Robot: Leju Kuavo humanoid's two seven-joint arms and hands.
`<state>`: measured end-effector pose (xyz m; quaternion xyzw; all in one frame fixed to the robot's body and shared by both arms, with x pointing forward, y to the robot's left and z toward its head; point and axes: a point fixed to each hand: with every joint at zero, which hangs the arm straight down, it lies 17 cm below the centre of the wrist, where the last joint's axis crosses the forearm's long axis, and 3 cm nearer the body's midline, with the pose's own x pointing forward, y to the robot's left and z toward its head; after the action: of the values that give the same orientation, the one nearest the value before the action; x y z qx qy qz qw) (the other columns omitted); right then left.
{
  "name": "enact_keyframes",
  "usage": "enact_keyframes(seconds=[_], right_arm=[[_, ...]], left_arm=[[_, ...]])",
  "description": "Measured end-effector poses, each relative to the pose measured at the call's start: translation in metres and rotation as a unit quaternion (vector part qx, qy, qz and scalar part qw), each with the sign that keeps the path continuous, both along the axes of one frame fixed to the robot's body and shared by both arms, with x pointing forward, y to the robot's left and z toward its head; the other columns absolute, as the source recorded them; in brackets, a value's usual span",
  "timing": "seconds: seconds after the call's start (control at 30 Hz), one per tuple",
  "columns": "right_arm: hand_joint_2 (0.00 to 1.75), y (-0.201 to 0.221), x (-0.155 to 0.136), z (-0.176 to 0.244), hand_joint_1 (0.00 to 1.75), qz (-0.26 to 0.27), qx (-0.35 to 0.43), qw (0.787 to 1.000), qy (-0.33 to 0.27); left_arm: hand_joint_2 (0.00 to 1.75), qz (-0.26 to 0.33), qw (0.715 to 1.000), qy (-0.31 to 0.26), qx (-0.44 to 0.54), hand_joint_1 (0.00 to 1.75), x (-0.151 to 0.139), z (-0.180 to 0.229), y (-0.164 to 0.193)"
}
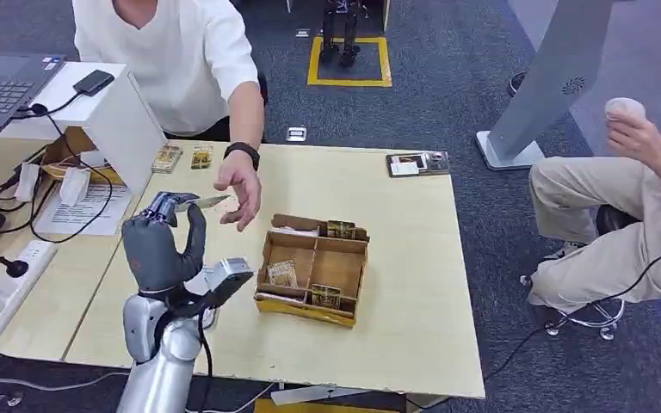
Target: Pass the card to the sensor for recognition and then transmit it.
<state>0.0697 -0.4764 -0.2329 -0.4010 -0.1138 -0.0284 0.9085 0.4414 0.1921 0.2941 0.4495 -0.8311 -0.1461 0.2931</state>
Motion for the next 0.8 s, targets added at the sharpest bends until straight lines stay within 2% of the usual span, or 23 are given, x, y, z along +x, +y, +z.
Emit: enact_keyframes(seconds=[0.17, 0.4, 0.43, 0.47, 0.8], right_arm=[[1.75, 0.0, 0.006, 0.001, 0.0, 0.005, 0.0, 1.0, -0.003], [1.75, 0.0, 0.011, 0.001, 0.0, 0.008, -0.001, 1.0, -0.006], [1.75, 0.0, 0.011, 0.002, 0.0, 0.008, -0.001, 1.0, -0.006], [1.75, 0.001, 0.012, 0.001, 0.0, 0.008, -0.001, 1.0, -0.007], [1.75, 0.002, 0.013, 0.001, 0.0, 0.009, 0.0, 1.0, -0.007]], left_arm=[[1.75, 0.027, 0.999, 0.019, -0.018, 1.75, 0.015, -0.01, 0.023], [1.75, 0.049, 0.998, 0.043, 0.007, 1.75, 0.029, -0.022, 0.028], [1.75, 0.053, 0.997, 0.045, 0.018, 1.59, 0.03, -0.023, 0.027], [1.75, 0.057, 0.997, 0.049, 0.024, 0.0, 0.031, -0.025, 0.027], [1.75, 0.065, 0.994, 0.063, 0.054, 0.0, 0.033, -0.035, 0.024]])
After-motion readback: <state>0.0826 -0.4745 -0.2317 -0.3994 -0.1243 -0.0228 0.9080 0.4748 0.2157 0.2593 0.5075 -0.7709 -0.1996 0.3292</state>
